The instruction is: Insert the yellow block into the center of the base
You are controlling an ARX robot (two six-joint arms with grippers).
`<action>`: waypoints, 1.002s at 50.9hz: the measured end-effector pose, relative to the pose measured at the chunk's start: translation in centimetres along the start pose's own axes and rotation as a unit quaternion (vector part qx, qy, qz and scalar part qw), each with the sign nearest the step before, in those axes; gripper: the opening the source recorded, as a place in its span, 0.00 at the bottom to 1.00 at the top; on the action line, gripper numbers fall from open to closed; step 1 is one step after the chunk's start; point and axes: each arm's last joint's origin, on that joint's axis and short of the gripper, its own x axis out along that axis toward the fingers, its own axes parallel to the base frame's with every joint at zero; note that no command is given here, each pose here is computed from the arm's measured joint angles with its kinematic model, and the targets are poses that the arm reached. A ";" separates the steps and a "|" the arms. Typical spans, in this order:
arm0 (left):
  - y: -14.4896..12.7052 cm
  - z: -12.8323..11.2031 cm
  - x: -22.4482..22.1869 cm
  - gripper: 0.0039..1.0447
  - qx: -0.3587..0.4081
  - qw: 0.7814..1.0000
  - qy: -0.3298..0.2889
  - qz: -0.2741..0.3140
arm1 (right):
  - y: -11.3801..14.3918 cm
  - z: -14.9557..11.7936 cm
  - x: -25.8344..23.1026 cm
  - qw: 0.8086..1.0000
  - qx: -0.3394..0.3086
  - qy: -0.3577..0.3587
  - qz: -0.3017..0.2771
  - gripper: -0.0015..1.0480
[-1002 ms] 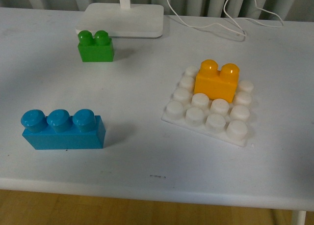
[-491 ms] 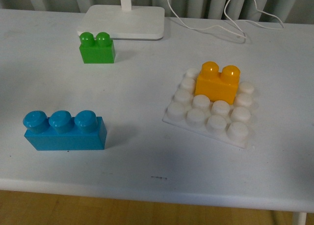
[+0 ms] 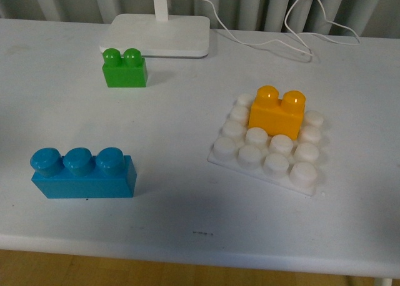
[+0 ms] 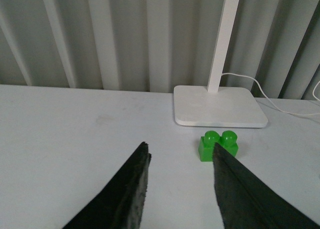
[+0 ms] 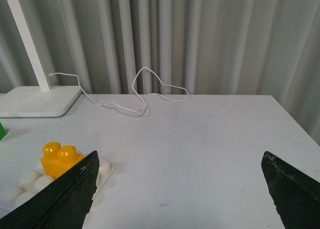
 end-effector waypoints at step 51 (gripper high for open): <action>1.8 -3.0 -5.1 0.04 -0.013 1.000 -0.011 -0.001 | 0.0 0.0 0.0 1.000 0.000 0.000 0.000 0.91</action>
